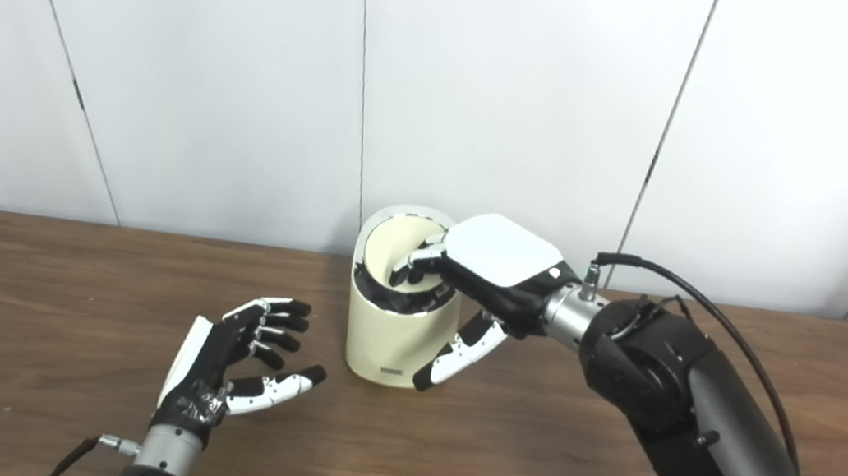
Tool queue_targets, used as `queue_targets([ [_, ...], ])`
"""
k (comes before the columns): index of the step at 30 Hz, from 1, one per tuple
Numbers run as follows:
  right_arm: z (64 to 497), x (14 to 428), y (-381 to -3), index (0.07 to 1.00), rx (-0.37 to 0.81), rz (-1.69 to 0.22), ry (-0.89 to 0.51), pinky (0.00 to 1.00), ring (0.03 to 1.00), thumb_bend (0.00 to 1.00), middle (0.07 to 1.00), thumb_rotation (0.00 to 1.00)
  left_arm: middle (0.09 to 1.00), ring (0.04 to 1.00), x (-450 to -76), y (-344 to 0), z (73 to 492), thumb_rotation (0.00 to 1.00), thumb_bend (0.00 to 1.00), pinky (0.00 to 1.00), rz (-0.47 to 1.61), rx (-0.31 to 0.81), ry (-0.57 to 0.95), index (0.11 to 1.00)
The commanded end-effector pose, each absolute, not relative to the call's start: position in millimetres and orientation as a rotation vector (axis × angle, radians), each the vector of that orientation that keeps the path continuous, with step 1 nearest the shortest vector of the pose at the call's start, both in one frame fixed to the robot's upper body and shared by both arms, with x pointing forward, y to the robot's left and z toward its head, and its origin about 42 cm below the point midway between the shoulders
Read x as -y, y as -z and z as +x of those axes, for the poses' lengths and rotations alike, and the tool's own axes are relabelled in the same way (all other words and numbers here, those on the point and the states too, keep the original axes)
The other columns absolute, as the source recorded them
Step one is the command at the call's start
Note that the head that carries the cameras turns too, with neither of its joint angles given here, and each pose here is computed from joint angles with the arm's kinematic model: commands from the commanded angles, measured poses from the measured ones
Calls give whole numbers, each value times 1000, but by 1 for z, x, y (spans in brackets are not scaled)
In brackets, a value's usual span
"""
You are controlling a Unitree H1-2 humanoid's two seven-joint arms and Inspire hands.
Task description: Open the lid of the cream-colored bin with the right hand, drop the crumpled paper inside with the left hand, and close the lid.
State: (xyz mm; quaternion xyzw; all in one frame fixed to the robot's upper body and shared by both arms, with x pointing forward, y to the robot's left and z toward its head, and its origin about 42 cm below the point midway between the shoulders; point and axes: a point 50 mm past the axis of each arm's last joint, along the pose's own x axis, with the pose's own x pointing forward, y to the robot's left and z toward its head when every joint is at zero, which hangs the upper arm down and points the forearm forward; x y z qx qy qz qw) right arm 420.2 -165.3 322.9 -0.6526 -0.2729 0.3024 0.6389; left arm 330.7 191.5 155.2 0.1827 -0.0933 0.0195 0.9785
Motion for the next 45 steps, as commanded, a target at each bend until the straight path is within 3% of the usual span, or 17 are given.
queue_targets([
  [1, 419, 159, -307, 758, 555, -1536, -798, 885, 857, 774, 728, 535, 688, 620, -188, -175, 334, 102, 704, 519, 369, 264, -50, 713],
  [15, 419, 162, -301, 761, 518, -1542, -807, 898, 858, 764, 730, 530, 681, 615, -191, -178, 336, 108, 711, 514, 368, 270, -51, 709],
  [25, 421, 174, -342, 783, 560, -1456, -684, 862, 893, 705, 759, 542, 687, 613, -192, -177, 338, 85, 702, 506, 372, 273, -45, 711],
  [32, 425, 188, -366, 796, 586, -1300, -567, 800, 881, 706, 774, 495, 687, 614, -192, -179, 340, 82, 702, 516, 375, 277, -39, 712],
  [36, 429, 198, -375, 817, 586, -1217, -504, 719, 839, 687, 805, 536, 689, 614, -194, -179, 340, 86, 706, 516, 372, 276, -38, 711],
  [45, 431, 218, -363, 822, 566, -1122, -380, 642, 804, 724, 825, 543, 684, 613, -194, -179, 340, 82, 704, 513, 380, 278, -35, 711],
])
